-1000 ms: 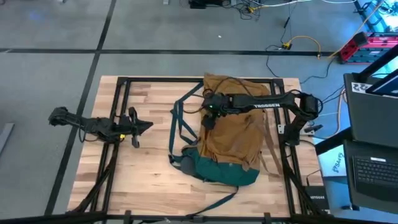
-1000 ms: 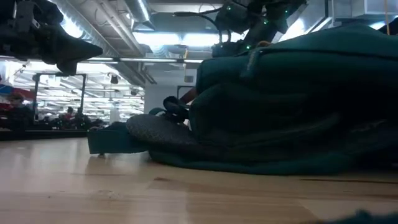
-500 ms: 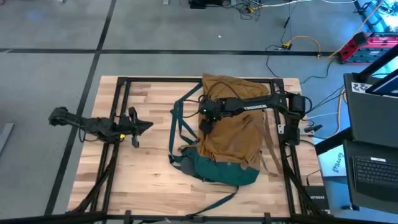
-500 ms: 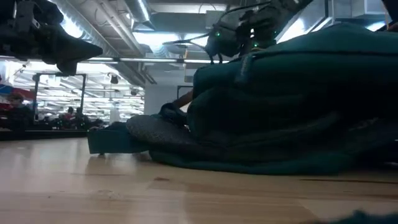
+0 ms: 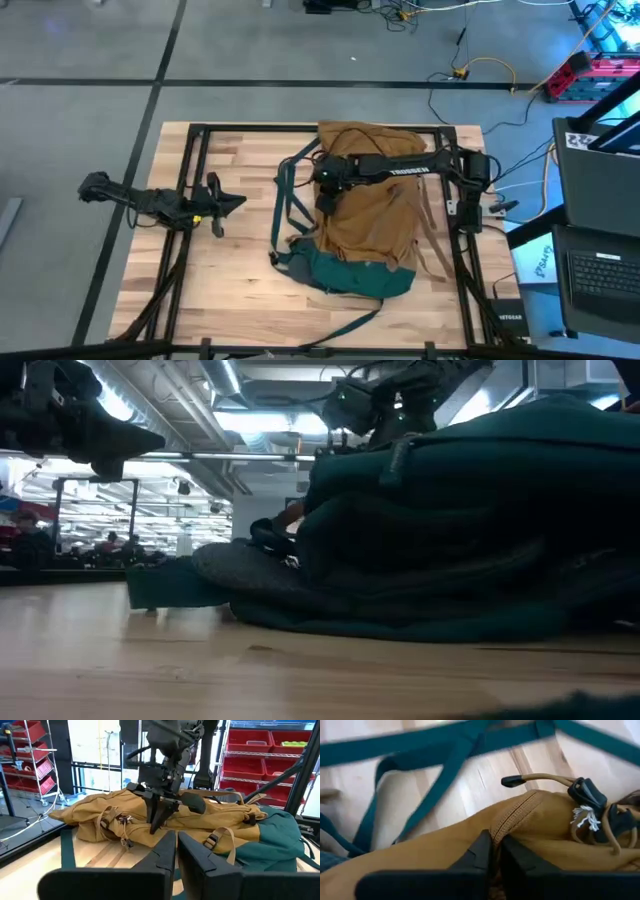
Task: Unpack backpack
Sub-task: Open the brown backpack
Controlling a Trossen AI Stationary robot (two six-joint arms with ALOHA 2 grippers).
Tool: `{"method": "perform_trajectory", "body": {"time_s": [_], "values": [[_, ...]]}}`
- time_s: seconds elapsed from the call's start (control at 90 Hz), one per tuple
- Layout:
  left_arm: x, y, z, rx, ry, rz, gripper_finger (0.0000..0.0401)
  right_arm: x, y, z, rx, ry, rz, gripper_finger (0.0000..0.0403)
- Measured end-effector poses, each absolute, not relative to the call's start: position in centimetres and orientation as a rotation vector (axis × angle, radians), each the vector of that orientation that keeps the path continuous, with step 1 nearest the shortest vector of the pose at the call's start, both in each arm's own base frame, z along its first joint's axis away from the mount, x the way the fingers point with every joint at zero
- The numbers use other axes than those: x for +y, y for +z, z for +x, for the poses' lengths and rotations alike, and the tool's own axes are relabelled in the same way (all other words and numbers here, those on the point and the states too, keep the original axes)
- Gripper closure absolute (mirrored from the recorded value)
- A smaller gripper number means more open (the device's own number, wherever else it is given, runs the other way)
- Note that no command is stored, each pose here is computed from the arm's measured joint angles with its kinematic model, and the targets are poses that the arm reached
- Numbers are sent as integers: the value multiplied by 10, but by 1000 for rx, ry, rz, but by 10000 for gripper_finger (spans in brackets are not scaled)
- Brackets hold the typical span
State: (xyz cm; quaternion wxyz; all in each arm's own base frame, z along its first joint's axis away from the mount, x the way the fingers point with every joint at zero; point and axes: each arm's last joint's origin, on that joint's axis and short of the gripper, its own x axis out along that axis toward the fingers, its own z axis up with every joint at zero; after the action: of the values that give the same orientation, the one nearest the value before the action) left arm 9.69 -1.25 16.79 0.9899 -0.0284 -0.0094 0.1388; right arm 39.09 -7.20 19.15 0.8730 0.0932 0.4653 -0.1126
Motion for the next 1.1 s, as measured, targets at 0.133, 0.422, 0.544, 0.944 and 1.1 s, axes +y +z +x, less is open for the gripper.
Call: {"method": "perform_trajectory", "body": {"time_s": [0.133,0.422,0.544,0.944,1.1], "values": [[-12,168,97,-18,278,-54,397,-69,203,399,913,-183,187,400],[-13,168,97,-12,276,-9,397,-62,226,413,808,-91,173,402],[-13,167,98,7,275,26,397,-54,230,416,788,-60,165,402],[-17,155,110,144,269,136,387,-46,230,417,787,-33,155,402],[-18,159,116,121,269,216,331,-46,230,417,785,-34,155,402]]}}
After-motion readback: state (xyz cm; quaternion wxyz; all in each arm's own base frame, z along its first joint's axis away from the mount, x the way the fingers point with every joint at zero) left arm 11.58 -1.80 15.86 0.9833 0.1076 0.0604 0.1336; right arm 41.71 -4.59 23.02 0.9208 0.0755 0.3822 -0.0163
